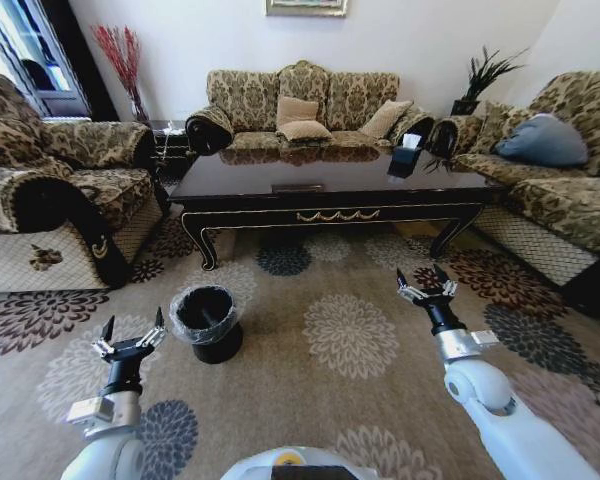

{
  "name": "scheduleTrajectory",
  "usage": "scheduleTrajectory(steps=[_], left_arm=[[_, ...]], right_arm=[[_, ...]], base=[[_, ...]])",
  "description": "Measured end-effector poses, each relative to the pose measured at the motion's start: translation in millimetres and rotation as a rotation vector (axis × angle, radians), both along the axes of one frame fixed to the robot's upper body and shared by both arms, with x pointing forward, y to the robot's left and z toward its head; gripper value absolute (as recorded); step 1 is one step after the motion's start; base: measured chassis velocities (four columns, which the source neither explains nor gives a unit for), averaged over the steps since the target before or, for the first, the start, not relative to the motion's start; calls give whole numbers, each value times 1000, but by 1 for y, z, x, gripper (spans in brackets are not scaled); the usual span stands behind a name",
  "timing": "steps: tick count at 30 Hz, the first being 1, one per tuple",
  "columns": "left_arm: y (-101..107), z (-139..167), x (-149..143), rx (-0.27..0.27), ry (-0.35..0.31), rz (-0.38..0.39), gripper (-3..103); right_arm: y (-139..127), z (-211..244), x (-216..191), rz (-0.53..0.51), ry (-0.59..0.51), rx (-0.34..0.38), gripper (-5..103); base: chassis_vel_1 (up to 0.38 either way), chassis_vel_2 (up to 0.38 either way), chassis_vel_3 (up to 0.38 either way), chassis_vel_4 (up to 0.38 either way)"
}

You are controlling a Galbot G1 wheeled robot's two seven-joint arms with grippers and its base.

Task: Move to the front of the table and pick up the trash from the floor, then place it into the trash bin.

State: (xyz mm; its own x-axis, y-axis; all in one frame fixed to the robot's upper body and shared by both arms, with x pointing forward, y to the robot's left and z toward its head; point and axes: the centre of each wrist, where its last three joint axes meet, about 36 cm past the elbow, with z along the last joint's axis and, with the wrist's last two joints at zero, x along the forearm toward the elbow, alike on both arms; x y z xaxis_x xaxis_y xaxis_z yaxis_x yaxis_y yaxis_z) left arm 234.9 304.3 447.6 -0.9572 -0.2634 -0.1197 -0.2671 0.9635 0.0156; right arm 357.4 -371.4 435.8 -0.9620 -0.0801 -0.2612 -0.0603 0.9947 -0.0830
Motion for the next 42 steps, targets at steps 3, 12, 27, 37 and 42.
scheduleTrajectory(steps=[3,12,27,37,42], left_arm=[[0,0,0,0,0,0,100],[0,0,0,1,1,-1,100],[0,0,0,2,1,-1,100],[0,0,0,2,1,-1,100],[0,0,0,2,1,-1,100]], right_arm=[[0,0,0,0,0,0,100],[0,0,0,0,0,0,100],[0,0,0,0,1,0,100],[0,-1,0,0,1,0,100],[0,-1,0,0,1,0,100]], base=[[11,-11,-5,17],[115,-114,-114,126],[283,-280,-282,278],[361,-363,-364,370],[362,-363,-354,367]])
